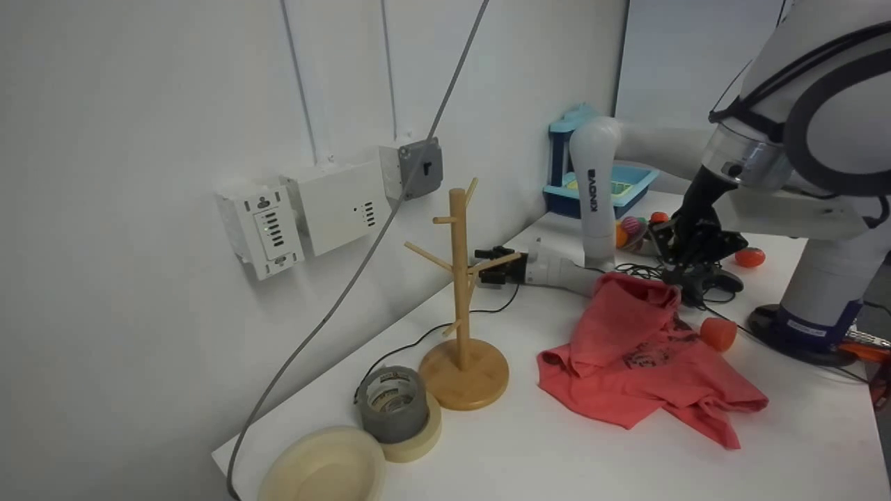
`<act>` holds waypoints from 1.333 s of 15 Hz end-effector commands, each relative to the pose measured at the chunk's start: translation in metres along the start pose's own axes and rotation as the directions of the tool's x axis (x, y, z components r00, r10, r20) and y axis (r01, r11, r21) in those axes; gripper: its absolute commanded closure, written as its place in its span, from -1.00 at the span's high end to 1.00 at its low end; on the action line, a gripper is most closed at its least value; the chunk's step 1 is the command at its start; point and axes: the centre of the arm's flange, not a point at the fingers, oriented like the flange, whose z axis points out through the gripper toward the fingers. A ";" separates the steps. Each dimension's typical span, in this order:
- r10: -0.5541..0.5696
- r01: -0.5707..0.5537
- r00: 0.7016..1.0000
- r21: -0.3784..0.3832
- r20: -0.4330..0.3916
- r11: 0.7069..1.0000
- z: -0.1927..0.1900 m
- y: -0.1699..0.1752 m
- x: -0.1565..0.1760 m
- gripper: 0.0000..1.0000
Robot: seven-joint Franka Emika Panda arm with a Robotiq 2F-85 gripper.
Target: Fold the sweatshirt on the table then unfold it
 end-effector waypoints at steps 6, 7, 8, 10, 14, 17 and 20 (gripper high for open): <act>0.170 -0.179 0.981 -0.101 -0.094 0.979 0.102 0.007 -0.008 -1.00; 0.185 -0.197 0.977 -0.119 -0.102 0.973 0.109 0.012 -0.008 -1.00; 0.198 -0.213 0.974 -0.142 -0.114 0.967 0.115 0.019 -0.007 -1.00; 0.224 -0.247 0.965 -0.182 -0.136 0.952 0.122 0.030 -0.002 -1.00; 0.269 -0.300 0.951 -0.249 -0.152 0.921 0.126 0.046 0.005 -1.00; 0.289 -0.320 0.947 -0.307 -0.143 0.896 0.127 0.060 0.000 -1.00; 0.298 -0.323 0.947 -0.355 -0.125 0.878 0.131 0.070 -0.007 -1.00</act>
